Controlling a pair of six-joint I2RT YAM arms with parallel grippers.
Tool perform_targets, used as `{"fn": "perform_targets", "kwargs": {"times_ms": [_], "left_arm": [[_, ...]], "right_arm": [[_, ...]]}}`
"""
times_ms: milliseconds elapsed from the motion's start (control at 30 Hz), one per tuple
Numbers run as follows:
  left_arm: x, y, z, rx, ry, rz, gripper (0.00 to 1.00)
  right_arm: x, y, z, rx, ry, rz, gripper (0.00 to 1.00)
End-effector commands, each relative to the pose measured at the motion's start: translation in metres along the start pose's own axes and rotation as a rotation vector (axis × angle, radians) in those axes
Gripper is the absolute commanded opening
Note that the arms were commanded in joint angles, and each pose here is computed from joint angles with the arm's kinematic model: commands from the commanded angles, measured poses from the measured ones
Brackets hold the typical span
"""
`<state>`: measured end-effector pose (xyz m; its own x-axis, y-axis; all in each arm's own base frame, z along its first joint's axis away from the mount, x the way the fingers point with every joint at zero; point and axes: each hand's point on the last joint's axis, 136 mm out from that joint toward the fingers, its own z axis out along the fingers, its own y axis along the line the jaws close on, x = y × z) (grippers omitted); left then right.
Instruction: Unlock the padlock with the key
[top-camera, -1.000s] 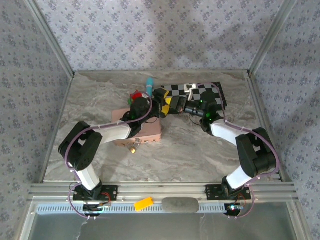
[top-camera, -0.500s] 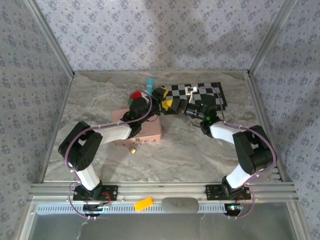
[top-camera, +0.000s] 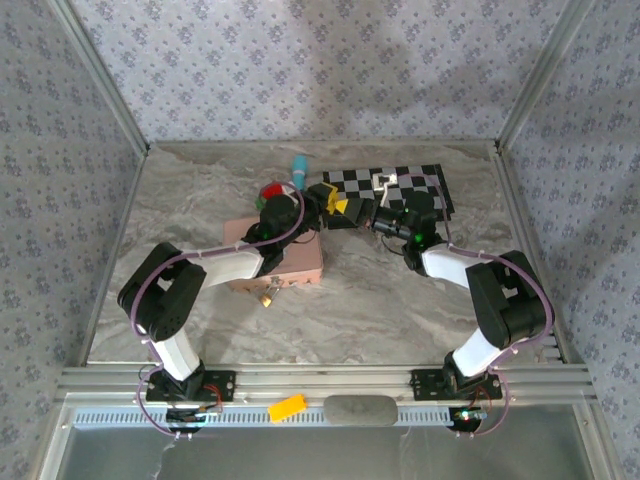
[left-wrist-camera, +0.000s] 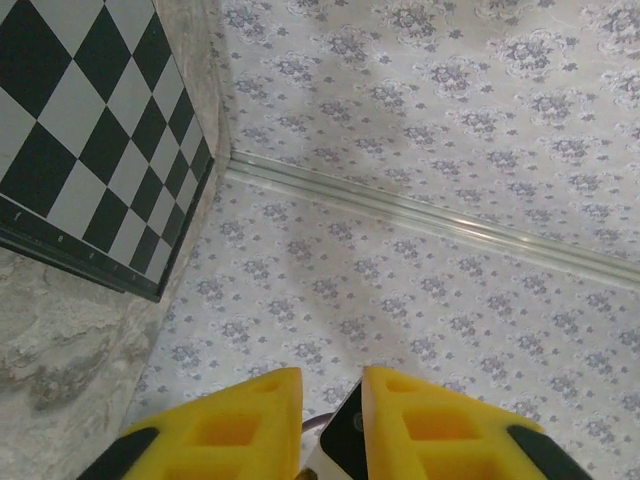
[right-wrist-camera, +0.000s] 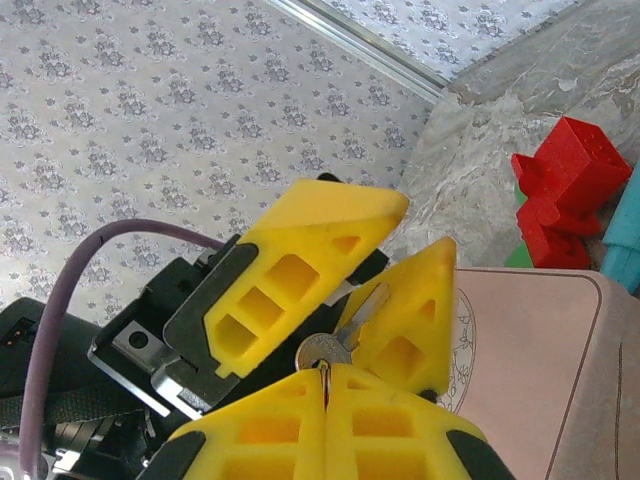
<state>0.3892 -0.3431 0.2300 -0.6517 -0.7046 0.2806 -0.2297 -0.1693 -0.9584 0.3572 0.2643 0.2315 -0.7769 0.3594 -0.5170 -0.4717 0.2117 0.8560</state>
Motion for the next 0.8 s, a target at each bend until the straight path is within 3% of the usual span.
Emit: {"fn": "perform_targets", "kwargs": {"times_ms": [0, 167, 333, 500, 600, 767], "left_arm": [[0.002, -0.003, -0.003, 0.014, -0.006, 0.008, 0.16], [0.001, -0.004, -0.005, 0.011, -0.014, 0.029, 0.01], [0.002, -0.011, -0.007, 0.020, -0.020, 0.100, 0.00], [0.004, -0.022, -0.012, 0.034, -0.025, 0.252, 0.00], [0.007, -0.032, -0.015, 0.044, -0.013, 0.396, 0.00], [0.013, -0.038, -0.022, -0.061, 0.004, 0.619, 0.00]], "right_arm": [[-0.003, 0.007, -0.005, -0.019, -0.006, -0.007, 0.00], [-0.007, 0.009, -0.007, -0.022, -0.015, -0.011, 0.00], [-0.010, 0.011, -0.011, -0.018, -0.019, -0.020, 0.00], [-0.013, 0.012, -0.021, 0.018, -0.026, -0.048, 0.38], [-0.015, 0.014, -0.027, 0.058, -0.040, -0.081, 0.45], [-0.002, 0.017, -0.029, 0.164, 0.009, -0.194, 0.47]]}}
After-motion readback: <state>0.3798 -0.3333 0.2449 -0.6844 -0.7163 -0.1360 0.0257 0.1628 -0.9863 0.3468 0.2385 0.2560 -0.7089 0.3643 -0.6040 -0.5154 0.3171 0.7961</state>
